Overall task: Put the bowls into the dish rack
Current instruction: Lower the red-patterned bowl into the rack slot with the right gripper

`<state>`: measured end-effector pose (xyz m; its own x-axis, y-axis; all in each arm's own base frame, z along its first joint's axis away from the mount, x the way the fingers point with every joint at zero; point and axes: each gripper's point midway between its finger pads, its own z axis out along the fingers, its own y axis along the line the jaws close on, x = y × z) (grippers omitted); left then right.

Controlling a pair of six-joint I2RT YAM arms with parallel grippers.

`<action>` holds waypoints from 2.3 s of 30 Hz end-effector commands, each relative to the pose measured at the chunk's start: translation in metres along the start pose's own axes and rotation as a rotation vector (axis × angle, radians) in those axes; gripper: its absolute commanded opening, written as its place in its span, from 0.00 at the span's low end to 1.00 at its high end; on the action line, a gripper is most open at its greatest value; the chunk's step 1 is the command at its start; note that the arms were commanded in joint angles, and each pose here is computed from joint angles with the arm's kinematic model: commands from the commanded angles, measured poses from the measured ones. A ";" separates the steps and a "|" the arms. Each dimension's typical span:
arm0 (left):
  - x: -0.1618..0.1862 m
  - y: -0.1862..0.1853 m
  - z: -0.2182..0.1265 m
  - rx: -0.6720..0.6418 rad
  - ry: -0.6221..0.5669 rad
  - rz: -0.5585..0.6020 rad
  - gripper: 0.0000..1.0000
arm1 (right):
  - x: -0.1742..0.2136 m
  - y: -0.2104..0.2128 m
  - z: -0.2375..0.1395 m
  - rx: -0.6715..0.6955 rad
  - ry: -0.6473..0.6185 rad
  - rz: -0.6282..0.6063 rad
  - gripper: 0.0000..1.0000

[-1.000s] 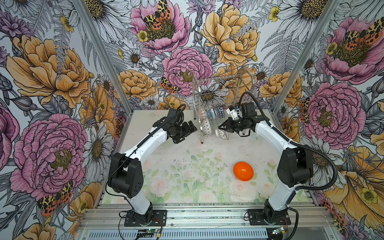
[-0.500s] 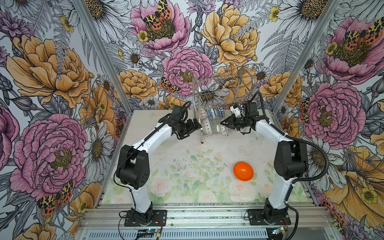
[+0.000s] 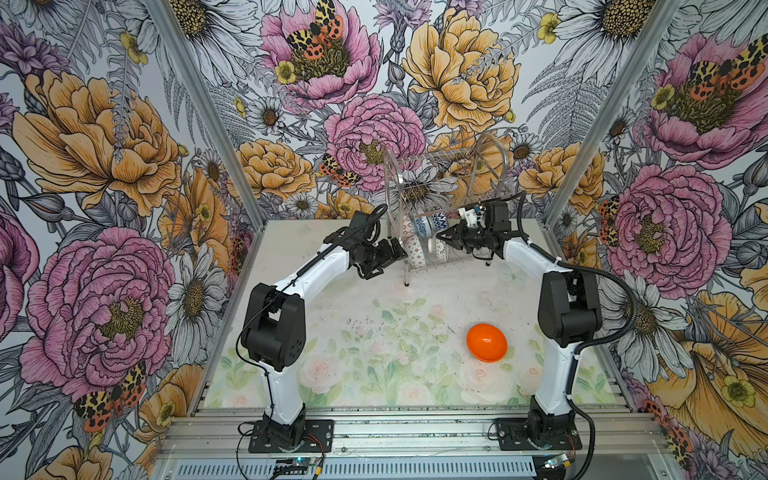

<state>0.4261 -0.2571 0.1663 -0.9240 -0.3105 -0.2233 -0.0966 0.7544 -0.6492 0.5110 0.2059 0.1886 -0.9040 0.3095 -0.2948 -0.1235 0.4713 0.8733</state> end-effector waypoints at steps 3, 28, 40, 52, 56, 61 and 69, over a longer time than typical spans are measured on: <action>-0.005 -0.010 0.000 0.041 0.004 0.030 0.99 | -0.008 0.007 0.012 -0.029 -0.024 0.004 0.00; -0.009 0.002 0.001 0.038 0.021 0.015 0.99 | 0.009 -0.017 0.046 -0.069 0.020 0.054 0.00; -0.008 0.004 -0.001 0.026 0.011 0.001 0.99 | 0.020 -0.032 0.056 -0.067 0.064 0.072 0.00; -0.008 0.003 0.003 0.023 0.016 0.001 0.99 | 0.022 -0.045 0.056 -0.012 0.061 0.069 0.06; -0.009 0.003 0.003 0.025 0.014 0.000 0.99 | 0.022 -0.048 0.056 -0.001 0.057 0.068 0.07; -0.011 0.002 0.003 0.026 0.013 0.000 0.99 | 0.022 -0.055 0.054 0.009 0.054 0.073 0.11; -0.013 0.000 0.004 0.029 0.012 0.001 0.99 | 0.023 -0.054 0.050 0.007 0.061 0.059 0.19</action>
<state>0.4324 -0.2528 0.1587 -0.9330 -0.3013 -0.1966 -0.1007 0.7434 -0.6612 0.5228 0.2353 0.1576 -0.9100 0.2831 -0.3029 -0.1711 0.4091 0.8963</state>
